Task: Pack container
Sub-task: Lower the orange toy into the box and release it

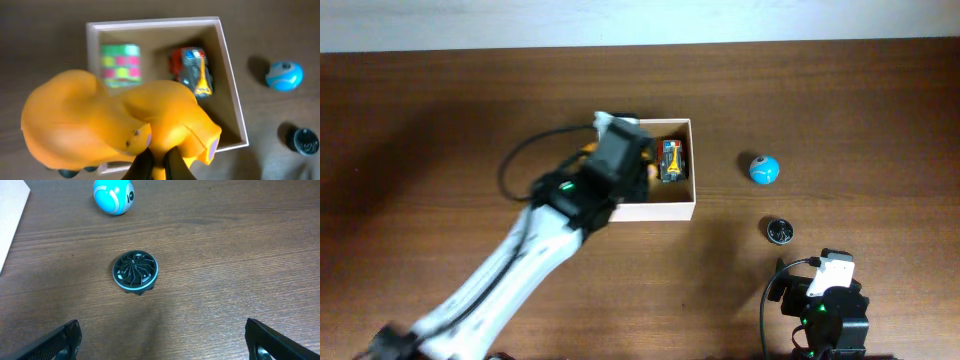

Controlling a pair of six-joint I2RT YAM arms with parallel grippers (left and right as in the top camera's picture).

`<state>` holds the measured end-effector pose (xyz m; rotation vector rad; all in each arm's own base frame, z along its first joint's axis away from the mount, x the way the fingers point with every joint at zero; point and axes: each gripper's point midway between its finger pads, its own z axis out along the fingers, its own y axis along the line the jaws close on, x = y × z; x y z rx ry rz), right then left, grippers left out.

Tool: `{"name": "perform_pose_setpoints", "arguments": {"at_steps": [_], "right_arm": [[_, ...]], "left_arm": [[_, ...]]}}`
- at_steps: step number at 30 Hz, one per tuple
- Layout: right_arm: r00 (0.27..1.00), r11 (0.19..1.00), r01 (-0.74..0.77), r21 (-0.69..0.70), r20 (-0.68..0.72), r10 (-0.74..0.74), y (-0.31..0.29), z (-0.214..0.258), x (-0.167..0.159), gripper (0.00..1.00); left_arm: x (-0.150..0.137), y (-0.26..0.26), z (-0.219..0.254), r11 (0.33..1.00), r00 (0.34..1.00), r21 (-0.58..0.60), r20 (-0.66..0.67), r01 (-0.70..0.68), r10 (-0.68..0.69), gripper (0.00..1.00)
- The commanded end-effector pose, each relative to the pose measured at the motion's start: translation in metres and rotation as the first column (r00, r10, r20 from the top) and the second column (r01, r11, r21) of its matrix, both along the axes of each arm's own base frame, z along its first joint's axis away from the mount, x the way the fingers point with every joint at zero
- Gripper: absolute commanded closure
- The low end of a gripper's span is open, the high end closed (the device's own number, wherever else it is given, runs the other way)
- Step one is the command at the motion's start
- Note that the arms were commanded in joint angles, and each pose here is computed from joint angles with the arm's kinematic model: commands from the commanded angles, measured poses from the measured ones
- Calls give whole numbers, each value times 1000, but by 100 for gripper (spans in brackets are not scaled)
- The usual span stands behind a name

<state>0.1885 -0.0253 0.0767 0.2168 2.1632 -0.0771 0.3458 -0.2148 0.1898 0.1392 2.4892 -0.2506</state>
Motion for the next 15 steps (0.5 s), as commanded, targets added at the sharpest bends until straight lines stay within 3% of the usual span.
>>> {"name": "perform_pose_setpoints", "arguments": {"at_steps": [1,7,11,12,15], "right_arm": [[1000,1000,8,4,1,-8,-1,-2,0,1],[1000,1000,7,4,1,-7,-1,-2,0,1],[1000,1000,8,4,1,-8,-1,-2,0,1],[1000,1000,8,4,1,-8,-1,-2,0,1],[1000,1000,8,4,1,-8,-1,-2,0,1]], "left_arm": [[1,-30,-36,998,995,-37,-90,42,-45,98],[-1,-36,-71,996,978,-68,-207,-55,40,98],[-1,-34,-77,996,974,-52,-219,-68,55,94],[-1,-33,-78,996,975,-46,-216,-72,60,89],[0,-33,-79,997,974,-43,-217,-71,60,51]]}}
